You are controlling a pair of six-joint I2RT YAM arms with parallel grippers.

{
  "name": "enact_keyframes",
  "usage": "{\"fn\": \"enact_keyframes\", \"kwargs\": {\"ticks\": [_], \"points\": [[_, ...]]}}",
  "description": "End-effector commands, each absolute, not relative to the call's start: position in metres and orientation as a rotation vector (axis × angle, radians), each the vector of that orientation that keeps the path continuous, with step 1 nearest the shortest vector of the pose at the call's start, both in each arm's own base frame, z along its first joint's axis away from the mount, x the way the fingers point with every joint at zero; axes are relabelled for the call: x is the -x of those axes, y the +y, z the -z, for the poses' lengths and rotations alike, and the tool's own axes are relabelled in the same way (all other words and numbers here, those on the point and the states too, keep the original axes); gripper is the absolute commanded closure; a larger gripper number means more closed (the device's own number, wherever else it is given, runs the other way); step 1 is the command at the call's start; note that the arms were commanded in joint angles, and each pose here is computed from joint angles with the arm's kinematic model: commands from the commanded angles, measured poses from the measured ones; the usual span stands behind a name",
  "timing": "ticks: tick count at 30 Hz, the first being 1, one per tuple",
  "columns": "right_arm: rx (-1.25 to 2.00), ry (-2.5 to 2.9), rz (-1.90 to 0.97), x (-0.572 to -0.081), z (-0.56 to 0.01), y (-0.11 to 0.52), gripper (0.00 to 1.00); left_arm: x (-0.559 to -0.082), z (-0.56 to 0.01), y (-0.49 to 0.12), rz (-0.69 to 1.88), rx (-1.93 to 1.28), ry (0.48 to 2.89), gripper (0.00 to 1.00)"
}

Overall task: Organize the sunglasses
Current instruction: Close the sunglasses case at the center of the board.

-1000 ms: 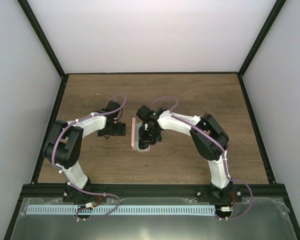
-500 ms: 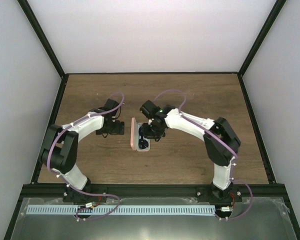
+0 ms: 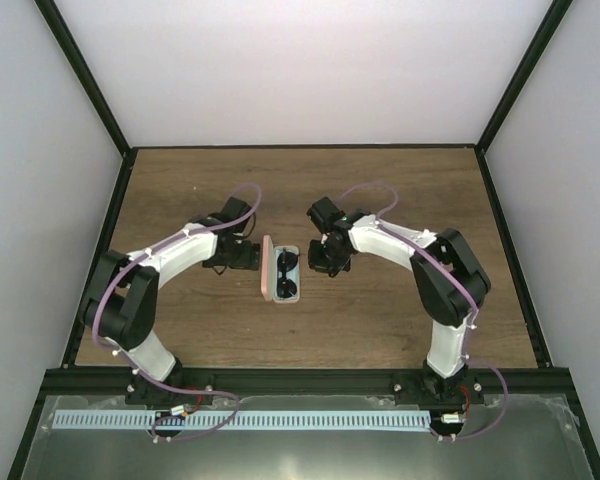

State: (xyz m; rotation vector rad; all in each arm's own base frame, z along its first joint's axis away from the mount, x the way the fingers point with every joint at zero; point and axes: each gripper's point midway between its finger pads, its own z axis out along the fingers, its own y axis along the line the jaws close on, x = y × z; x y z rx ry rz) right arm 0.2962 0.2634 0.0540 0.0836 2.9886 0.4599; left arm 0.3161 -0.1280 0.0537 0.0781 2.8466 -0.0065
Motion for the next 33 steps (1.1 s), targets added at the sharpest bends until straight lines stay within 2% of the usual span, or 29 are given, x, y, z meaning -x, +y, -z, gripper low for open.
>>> {"fn": "enact_keyframes", "kwargs": {"ticks": [1,22,33], "points": [[-0.042,2.968,-0.513,-0.31,-0.048,0.282,0.96,-0.314,-0.052,-0.147,0.003,-0.094,2.86,0.02],[0.019,3.03,-0.78,-0.305,-0.024,0.32,0.97,-0.322,-0.038,-0.204,-0.028,-0.23,2.898,0.01],[-0.007,3.006,-0.897,-0.301,-0.028,0.313,0.97,-0.306,-0.017,-0.237,-0.03,-0.364,2.946,0.01]]}}
